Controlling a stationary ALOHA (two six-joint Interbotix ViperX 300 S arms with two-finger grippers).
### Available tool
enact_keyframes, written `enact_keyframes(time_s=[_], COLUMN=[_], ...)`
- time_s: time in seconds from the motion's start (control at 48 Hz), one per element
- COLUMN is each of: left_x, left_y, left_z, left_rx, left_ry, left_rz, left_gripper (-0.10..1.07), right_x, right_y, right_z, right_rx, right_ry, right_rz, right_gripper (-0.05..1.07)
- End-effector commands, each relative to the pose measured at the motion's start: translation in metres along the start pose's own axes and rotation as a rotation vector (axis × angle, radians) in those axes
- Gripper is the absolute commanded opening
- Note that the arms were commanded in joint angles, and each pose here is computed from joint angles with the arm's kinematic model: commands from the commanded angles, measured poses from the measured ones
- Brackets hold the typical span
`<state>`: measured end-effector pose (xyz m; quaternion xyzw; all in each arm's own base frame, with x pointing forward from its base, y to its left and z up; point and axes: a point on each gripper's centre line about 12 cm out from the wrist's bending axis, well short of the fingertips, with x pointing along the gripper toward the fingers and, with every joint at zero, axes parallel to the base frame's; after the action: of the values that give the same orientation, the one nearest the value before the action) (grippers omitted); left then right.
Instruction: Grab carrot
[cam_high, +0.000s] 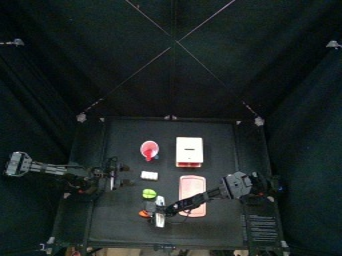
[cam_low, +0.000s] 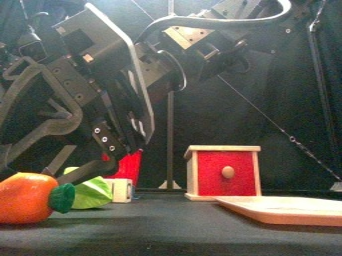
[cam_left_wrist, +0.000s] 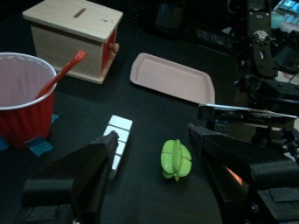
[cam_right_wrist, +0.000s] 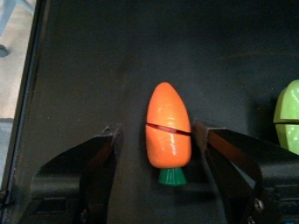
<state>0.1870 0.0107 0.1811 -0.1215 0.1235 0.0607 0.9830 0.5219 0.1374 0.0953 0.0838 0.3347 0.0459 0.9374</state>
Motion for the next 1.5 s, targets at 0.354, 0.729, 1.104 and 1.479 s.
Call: enact_keyframes(time_s=[0.354,0.729,1.104,1.479], left_x=[0.0015,0.0015,0.0015,0.0015], left_y=[-0.0014,-0.0014,-0.0014,-0.0014], left_z=[0.0069,0.0069,0.0069,0.0069], left_rx=[0.001,0.0,0.001,0.001], left_ry=[-0.023,-0.023,-0.023,-0.023], left_rz=[-0.002,-0.002,-0.002,-0.002], left_gripper=[0.97,0.97,0.97,0.97], right_x=[-0.0055,-0.0045,-0.0039,-0.0034], right_y=[0.001,0.0001,-0.0009,-0.001], right_z=[0.0182,0.0169,0.0165,0.0158], right_rx=[0.009,0.009,0.01,0.01], right_ry=[-0.041,-0.038,-0.037,-0.035], right_rz=[0.008,0.002,0.001,0.0], right_gripper=[0.94,0.94,0.94,0.94])
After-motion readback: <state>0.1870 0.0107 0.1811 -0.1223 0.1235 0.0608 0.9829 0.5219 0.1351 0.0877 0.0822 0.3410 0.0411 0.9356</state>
